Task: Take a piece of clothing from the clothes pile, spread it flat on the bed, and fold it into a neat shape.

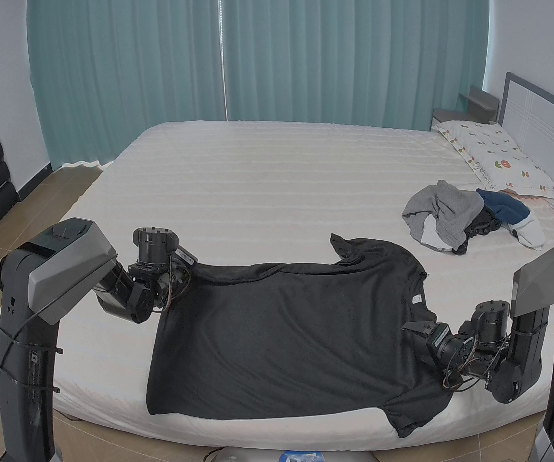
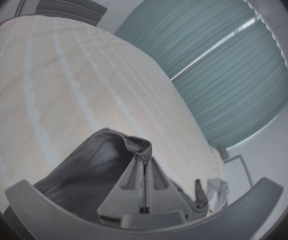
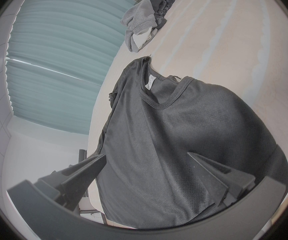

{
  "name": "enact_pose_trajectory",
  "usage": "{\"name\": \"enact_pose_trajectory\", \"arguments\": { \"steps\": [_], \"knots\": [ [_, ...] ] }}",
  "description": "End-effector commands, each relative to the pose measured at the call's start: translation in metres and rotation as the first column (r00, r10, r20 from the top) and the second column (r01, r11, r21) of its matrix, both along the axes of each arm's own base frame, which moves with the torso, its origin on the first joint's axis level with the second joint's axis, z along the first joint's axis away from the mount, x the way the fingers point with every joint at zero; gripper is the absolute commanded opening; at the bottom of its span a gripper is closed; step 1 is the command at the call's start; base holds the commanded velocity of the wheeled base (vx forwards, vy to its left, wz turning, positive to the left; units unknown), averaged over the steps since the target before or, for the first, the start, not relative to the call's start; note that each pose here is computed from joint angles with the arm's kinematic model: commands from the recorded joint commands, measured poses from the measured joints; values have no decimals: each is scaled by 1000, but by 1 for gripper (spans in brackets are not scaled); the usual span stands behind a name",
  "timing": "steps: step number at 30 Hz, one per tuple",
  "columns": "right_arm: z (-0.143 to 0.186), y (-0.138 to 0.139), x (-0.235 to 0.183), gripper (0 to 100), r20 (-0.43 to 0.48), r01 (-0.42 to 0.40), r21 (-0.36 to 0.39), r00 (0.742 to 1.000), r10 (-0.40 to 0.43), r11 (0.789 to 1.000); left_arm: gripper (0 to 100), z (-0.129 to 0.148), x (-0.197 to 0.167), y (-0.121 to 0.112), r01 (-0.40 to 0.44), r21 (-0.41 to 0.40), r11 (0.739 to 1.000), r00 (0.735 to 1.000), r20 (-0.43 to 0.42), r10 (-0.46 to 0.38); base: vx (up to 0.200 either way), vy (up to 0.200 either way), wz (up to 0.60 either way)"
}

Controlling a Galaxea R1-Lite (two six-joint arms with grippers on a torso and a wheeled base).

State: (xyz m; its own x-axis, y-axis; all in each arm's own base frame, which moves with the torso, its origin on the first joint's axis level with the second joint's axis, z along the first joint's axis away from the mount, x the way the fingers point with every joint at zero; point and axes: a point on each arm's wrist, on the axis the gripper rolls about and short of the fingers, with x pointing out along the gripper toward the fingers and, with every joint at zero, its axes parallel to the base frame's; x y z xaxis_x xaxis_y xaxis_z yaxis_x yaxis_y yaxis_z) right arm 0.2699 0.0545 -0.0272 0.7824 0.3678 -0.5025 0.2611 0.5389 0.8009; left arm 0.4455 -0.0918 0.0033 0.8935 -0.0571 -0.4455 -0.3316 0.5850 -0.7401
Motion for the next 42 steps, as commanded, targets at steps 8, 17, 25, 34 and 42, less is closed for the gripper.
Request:
{"name": "enact_pose_trajectory", "arguments": {
  "steps": [8, 17, 25, 34, 42],
  "knots": [
    [0, 2, 0, 100, 9, 4, -7, 1000, -4, 1000, 0, -23, 39, 28, -102, -41, 994, 991, 80, 105, 0, 0, 0],
    [-3, 5, 0, 100, 4, 11, -21, 1000, -11, 1000, 0, -25, 52, 29, -165, -26, 986, 978, 122, 167, 0, 0, 0],
    [-3, 5, 0, 100, 6, 11, -21, 1000, -11, 1000, 100, -26, 51, 28, -159, -25, 987, 980, 117, 161, 0, 0, 0],
    [2, 4, 5, 100, 32, 21, -14, 999, -21, 1000, 100, -8, 28, 30, -160, -29, 987, 983, 85, 162, 0, 0, 0],
    [29, 9, 21, 100, 183, 6, -48, 983, 3, 999, 100, 8, -7, 47, -82, -163, 983, 996, 19, 87, 0, 0, 0]
  ]
}}
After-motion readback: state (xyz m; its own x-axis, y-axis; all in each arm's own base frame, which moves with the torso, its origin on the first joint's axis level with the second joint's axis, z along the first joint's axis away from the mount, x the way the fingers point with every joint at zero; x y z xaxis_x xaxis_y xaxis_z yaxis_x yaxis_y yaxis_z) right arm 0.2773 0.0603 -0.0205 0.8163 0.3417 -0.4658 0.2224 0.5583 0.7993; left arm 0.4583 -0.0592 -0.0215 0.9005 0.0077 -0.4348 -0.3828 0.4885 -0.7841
